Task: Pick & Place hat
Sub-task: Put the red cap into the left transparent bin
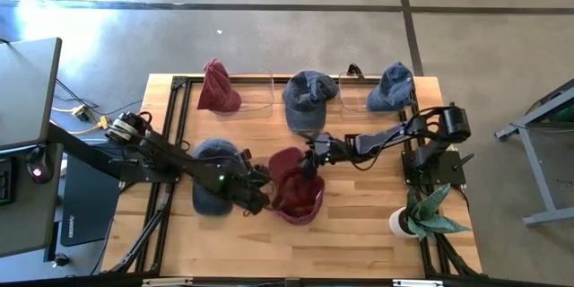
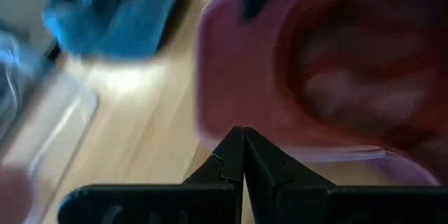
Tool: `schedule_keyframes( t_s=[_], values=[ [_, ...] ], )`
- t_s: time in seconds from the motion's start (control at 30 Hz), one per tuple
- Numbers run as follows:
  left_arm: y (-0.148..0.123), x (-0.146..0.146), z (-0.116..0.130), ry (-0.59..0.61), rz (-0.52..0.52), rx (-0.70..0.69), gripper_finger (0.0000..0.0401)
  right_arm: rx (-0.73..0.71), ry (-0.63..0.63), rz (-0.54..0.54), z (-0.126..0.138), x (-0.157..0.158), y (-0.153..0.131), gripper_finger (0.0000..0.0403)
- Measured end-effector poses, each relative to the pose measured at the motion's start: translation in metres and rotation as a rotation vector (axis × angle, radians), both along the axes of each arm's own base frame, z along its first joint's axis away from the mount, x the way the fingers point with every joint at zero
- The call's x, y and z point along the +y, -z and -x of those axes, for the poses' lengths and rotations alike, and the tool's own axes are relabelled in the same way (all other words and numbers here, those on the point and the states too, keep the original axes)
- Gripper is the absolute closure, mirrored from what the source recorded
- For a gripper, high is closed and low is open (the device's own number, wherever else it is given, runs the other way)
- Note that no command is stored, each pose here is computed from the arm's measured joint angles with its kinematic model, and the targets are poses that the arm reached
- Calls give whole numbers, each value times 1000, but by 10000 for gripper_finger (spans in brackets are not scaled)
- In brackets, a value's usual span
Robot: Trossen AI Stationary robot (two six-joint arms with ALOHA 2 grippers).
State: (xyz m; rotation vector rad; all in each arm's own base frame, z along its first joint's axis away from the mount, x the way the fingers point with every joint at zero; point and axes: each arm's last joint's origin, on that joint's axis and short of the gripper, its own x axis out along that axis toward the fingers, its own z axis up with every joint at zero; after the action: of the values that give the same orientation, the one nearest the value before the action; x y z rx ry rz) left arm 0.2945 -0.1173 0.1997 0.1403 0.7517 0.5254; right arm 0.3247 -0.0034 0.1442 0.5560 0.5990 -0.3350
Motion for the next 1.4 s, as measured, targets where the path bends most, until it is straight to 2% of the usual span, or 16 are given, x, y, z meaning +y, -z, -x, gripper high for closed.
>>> schedule_keyframes(
  t_s=[0.07, 0.1, 0.23, 0.3, 0.4, 0.63, 0.77, 0.9, 1.0, 1.1, 1.27, 1.4],
  values=[
    [-6, -9, -4, 44, -18, -73, 401, -50, 19, 79, 0, 4, -11, 377],
    [-8, -14, -6, 76, -26, -96, 401, -76, 30, 122, 0, 7, -16, 388],
    [-12, -25, -20, 162, -46, -202, 401, -166, 136, 245, 2, 21, -35, 371],
    [-15, -26, -24, 184, -59, -237, 401, -221, 163, 315, 4, 31, -45, 376],
    [-20, -26, -27, 189, -54, -276, 401, -308, 157, 394, 4, 49, -57, 393],
    [-5, -8, -46, 160, -4, -275, 401, -445, 156, 534, 9, 81, -76, 383],
    [7, 5, -55, 80, -27, -270, 401, -450, 139, 590, 12, 91, -79, 394],
    [17, 23, -62, -45, -70, -280, 401, -470, 129, 578, 12, 94, -80, 380],
    [15, 30, -66, -56, -45, -310, 401, -491, 106, 580, 12, 95, -82, 378],
    [15, 38, -71, -64, -38, -337, 401, -481, 109, 635, 13, 97, -84, 386],
    [13, 35, -72, -75, -150, -295, 401, -437, 146, 733, 18, 106, -86, 387],
    [-12, 19, -59, -50, -242, -260, 401, -418, 180, 768, 20, 107, -89, 387]
  ],
)
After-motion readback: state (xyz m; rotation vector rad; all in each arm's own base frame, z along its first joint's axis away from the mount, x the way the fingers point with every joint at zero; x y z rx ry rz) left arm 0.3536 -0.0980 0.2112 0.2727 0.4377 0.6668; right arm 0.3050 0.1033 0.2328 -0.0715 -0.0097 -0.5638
